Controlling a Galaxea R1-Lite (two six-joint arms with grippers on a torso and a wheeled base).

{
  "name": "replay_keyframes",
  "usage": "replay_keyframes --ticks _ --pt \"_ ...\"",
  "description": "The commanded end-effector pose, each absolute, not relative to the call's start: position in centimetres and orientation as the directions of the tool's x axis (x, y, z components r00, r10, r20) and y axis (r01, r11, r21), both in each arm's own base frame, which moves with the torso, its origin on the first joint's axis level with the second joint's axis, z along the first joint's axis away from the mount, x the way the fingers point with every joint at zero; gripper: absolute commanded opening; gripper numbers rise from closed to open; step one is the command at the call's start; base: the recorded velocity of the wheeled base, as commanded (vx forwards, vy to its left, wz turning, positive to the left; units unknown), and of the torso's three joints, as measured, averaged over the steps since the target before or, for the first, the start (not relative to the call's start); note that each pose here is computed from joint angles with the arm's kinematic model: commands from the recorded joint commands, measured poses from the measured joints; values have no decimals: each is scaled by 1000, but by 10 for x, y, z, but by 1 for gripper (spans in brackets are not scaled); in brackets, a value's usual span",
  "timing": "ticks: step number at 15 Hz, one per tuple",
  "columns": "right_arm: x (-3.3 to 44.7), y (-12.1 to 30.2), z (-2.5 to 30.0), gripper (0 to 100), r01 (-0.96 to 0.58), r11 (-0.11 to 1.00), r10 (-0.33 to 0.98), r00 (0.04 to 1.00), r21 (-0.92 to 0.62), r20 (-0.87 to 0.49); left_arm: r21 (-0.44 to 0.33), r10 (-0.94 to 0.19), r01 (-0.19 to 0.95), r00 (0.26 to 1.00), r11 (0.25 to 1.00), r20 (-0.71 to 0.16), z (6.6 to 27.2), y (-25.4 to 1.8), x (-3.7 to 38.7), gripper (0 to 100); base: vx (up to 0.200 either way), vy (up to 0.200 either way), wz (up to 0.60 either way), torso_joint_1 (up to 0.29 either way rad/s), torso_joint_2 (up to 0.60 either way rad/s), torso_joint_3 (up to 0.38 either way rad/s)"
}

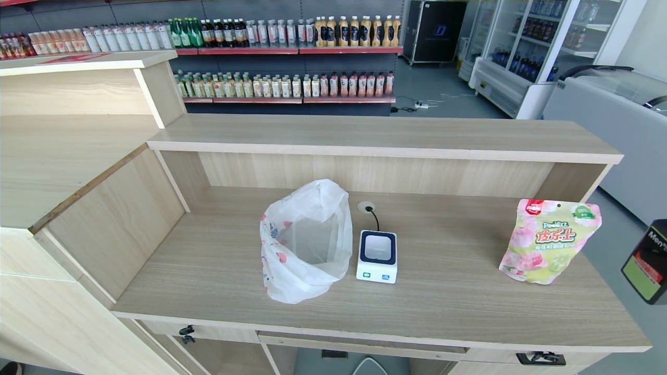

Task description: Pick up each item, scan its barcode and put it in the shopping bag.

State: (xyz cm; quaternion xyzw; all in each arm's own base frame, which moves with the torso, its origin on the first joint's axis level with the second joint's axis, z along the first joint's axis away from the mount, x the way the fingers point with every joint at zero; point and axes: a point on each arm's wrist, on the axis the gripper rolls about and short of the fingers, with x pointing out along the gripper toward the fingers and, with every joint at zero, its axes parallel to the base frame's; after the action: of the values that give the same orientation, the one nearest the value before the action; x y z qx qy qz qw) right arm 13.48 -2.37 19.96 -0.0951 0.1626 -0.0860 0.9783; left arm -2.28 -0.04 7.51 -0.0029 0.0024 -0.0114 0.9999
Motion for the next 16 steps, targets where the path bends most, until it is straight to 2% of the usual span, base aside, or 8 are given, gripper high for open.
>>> replay_keyframes --ticks 1,4,6,7,9,10,11,16 --pt "142 -11 207 0 60 977 -114 958 -204 -263 -6 -23 23 1000 1000 -6 75 0 -23 100 0 0 600 2 2 2" --pt "160 -10 212 0 46 978 -95 967 -204 -237 -6 -23 23 1000 1000 -6 75 0 -23 100 0 0 600 -1 4 2" --pt "177 -11 207 0 36 981 -88 957 -190 -275 -6 -23 23 1000 1000 -6 75 0 -23 100 0 0 600 17 2 5" --pt "180 -10 200 0 -16 992 -25 949 -125 -315 -6 -23 23 1000 1000 -6 75 0 -23 100 0 0 600 2 -2 7" --pt "181 -22 175 0 -37 999 15 872 -35 -488 -6 -23 23 1000 1000 -6 75 0 -23 100 0 0 0 0 0 0" --pt "182 -23 175 0 -54 998 39 867 -15 -497 -6 -23 23 1000 1000 -6 75 0 -23 100 0 0 0 0 0 0" --pt "187 -27 176 0 -140 986 167 863 90 -476 -6 -23 23 1000 1000 -6 75 0 -23 100 0 0 0 0 0 0" --pt "232 -40 176 0 -191 941 307 832 281 -462 -6 -23 23 1000 1000 -6 75 0 -23 100 0 0 0 0 0 0"
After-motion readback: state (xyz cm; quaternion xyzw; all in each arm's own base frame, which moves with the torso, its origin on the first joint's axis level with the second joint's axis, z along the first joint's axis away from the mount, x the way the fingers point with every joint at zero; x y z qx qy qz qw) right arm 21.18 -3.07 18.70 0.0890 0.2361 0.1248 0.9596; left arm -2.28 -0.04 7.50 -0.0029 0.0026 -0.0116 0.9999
